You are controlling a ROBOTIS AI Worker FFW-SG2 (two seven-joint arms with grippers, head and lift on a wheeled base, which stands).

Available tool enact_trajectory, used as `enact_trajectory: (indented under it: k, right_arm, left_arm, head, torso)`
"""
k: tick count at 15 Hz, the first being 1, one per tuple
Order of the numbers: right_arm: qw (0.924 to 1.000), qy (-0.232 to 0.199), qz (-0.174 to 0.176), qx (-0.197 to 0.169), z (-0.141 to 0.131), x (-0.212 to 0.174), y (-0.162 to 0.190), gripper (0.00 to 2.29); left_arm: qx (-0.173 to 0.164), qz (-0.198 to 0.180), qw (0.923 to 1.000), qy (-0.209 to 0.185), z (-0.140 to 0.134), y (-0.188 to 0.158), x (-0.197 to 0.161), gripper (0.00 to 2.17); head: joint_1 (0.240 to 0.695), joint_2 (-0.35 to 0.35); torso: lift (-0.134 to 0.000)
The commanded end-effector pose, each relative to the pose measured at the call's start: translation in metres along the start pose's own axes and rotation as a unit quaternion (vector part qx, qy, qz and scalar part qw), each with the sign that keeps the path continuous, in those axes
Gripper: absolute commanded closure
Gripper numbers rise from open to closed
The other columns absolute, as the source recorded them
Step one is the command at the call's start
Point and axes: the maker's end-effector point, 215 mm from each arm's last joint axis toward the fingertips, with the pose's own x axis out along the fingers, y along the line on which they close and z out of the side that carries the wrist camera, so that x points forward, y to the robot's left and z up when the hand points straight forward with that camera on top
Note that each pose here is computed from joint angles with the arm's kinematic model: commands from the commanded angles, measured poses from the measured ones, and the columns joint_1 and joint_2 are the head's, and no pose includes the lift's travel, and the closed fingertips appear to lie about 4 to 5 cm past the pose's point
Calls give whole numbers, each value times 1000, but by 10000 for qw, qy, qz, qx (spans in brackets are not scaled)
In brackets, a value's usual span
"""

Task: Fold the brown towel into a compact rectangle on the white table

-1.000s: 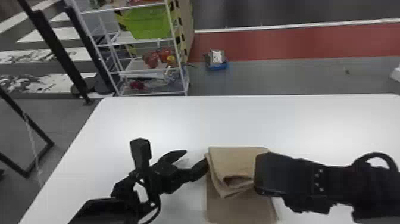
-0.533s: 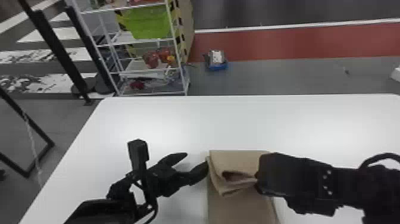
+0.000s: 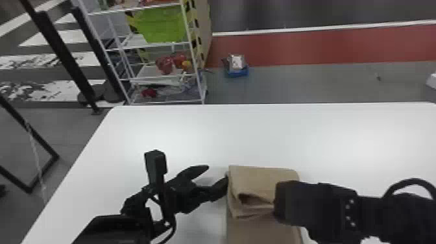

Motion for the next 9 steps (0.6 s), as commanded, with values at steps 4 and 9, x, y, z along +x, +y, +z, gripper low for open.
enact_trajectory:
  k: [4, 9]
  right_arm:
    - [9997, 180, 149, -72, -12, 4, 17, 1598]
    - [9991, 252, 337, -87, -12, 14, 37, 1598]
  left_arm:
    - [-35, -240, 9997, -32, -2, -11, -9, 76]
    - [-17, -366, 9993, -34, -4, -18, -8, 76]
  head:
    - [695, 179]
    - [695, 175]
  torso:
    - [-123]
    - [-123]
